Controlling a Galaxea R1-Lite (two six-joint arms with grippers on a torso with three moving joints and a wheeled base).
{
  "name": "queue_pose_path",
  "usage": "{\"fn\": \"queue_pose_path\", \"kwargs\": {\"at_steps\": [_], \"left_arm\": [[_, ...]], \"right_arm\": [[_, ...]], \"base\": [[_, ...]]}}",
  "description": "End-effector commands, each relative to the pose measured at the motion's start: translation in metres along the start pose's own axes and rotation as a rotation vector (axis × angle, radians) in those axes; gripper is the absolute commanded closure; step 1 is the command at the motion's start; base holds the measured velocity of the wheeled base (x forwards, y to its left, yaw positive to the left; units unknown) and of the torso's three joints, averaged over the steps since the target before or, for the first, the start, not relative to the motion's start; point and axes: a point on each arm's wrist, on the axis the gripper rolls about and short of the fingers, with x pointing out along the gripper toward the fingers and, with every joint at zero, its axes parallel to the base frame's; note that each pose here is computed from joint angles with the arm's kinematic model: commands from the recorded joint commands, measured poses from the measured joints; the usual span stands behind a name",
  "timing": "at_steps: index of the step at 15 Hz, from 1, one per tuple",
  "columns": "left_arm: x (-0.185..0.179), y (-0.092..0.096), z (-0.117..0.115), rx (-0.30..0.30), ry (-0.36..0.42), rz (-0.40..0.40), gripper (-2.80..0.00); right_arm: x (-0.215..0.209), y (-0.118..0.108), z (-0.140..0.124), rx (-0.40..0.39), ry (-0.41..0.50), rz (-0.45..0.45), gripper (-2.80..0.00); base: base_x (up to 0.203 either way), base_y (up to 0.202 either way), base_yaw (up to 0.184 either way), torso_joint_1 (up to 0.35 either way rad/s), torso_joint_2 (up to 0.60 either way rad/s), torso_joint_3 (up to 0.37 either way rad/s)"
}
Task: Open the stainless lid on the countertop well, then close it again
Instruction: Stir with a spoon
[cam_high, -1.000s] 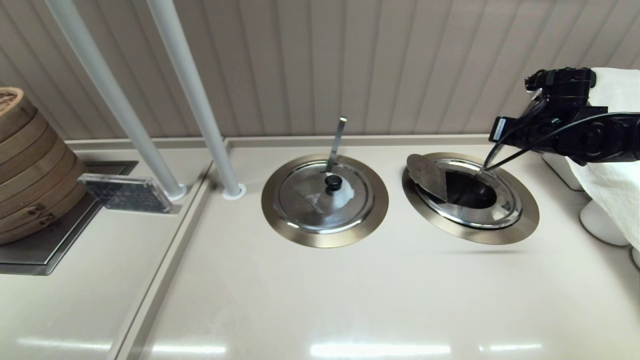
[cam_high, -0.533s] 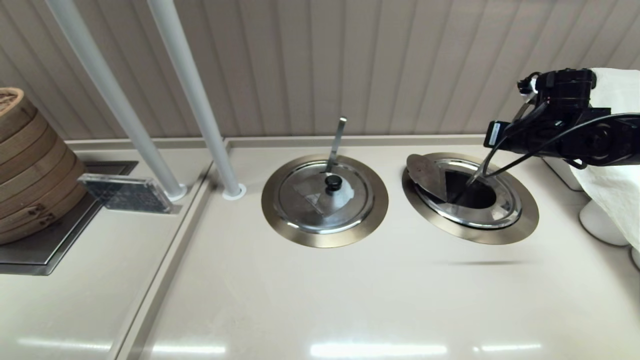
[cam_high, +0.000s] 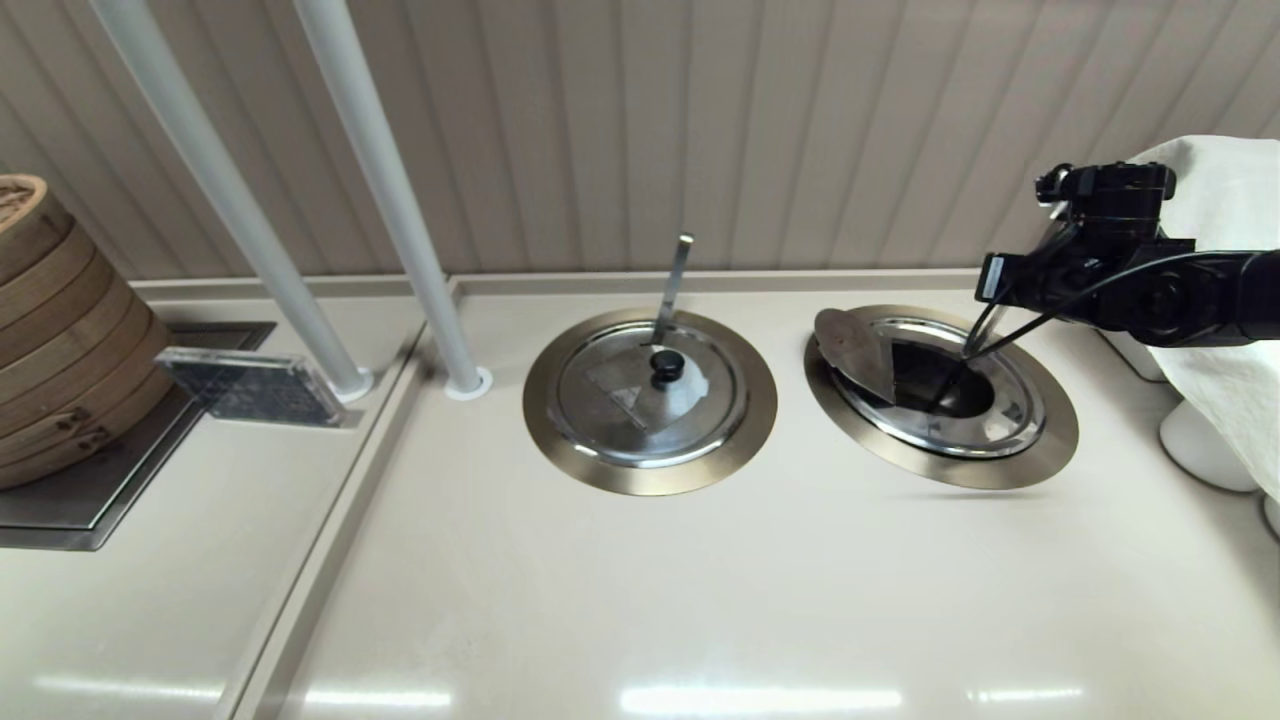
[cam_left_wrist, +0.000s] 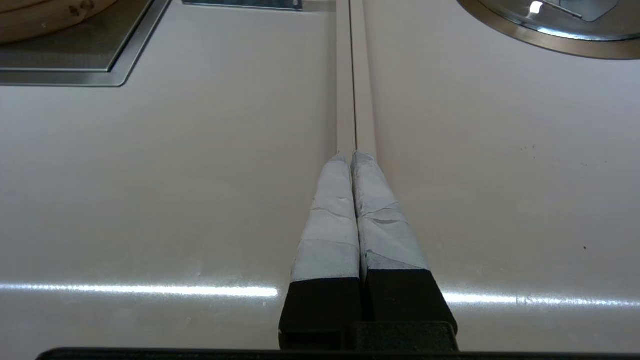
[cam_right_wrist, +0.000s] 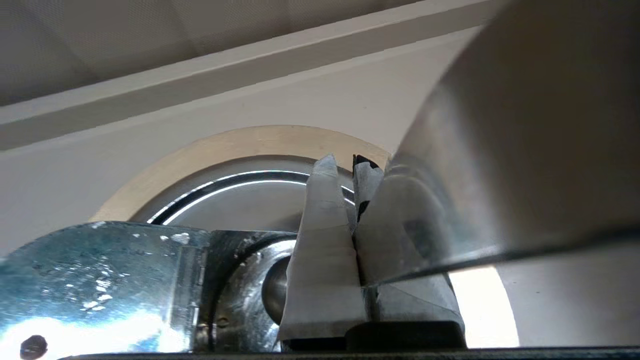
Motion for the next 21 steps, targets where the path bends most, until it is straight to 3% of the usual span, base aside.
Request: {"fn": "queue_pose_path", "kwargs": {"at_steps": [1,6,11,15,16,17,21], "left_arm": [[0.000,0.000,0.000,-0.001,0.001,0.001,0.00],[0.000,0.000,0.000,-0.001,0.001,0.001,0.00],[0.000,0.000,0.000,-0.001,0.001,0.001,0.00],[0.000,0.000,0.000,-0.001,0.001,0.001,0.00],[0.000,0.000,0.000,-0.001,0.001,0.001,0.00],[0.000,0.000,0.000,-0.001,0.001,0.001,0.00],[0.000,0.000,0.000,-0.001,0.001,0.001,0.00]], "right_arm": [[-0.002,0.011,0.002,0.050,-0.007,0.036,0.00],[-0.030,0.013,0.012,0.049,0.004,0.125,0.00],[0.003,0.012,-0.012,0.034,0.093,0.102,0.00],[0.009,0.009,-0.012,0.039,0.107,0.089,0.00],[0.011,0.009,-0.014,0.037,0.112,0.078,-1.66],[0.013,0.009,-0.015,0.037,0.107,0.063,-2.80],[0.015,0.010,-0.010,0.067,0.090,0.058,-2.80]], "base": [[0.000,0.000,0.000,0.000,0.00,0.000],[0.000,0.000,0.000,0.000,0.00,0.000],[0.000,0.000,0.000,0.000,0.00,0.000],[0.000,0.000,0.000,0.000,0.00,0.000],[0.000,0.000,0.000,0.000,0.00,0.000],[0.000,0.000,0.000,0.000,0.00,0.000],[0.000,0.000,0.000,0.000,0.00,0.000]]}}
